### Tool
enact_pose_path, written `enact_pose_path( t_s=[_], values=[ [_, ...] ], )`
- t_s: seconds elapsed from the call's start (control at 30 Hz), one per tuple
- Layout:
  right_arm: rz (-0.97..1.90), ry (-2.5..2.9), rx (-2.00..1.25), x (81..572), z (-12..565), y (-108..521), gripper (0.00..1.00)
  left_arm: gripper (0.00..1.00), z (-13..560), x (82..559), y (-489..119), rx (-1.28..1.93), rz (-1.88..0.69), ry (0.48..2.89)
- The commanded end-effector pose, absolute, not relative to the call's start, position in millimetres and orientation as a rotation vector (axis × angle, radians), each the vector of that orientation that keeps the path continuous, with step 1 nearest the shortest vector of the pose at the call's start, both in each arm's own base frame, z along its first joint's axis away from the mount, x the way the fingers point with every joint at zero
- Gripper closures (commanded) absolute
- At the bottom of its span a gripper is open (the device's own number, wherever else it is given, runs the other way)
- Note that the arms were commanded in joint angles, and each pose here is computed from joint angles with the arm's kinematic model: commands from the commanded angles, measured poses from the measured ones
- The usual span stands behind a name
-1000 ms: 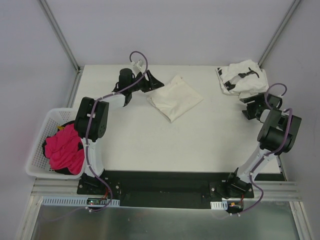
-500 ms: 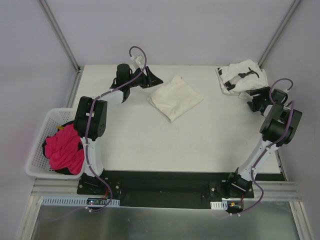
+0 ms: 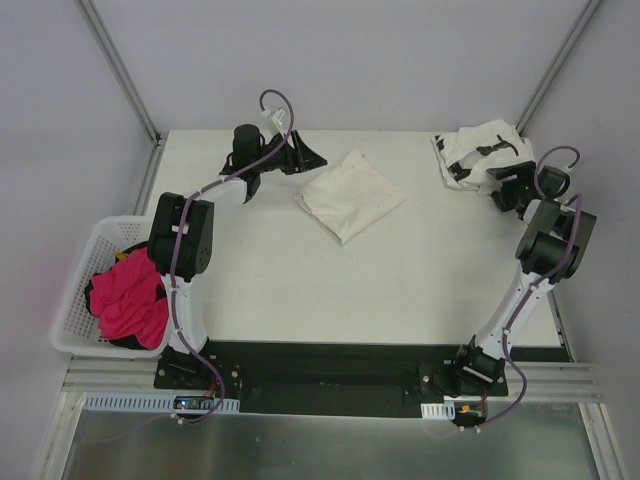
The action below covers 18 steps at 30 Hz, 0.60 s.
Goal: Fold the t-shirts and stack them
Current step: Smooth out wrinkles on the folded tshirt
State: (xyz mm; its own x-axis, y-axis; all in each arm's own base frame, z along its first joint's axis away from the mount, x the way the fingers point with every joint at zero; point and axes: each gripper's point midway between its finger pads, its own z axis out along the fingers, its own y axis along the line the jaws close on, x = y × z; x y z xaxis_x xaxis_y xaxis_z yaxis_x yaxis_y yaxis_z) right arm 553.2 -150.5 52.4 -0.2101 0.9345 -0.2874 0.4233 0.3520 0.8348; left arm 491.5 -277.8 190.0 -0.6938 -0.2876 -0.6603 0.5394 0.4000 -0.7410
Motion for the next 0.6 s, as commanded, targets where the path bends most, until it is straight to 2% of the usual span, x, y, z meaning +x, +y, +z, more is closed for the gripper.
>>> enact_pose_path(
  t_s=[0.0,0.57],
  values=[
    [0.752,1.864,1.255,558,25,-144,0.21,0.41,214,493,-278,0.279,-1.388,1.817],
    [0.730,1.962,1.211,613,11,-107,0.21,0.42,207,495,-278,0.257,-1.419,1.823]
  ],
)
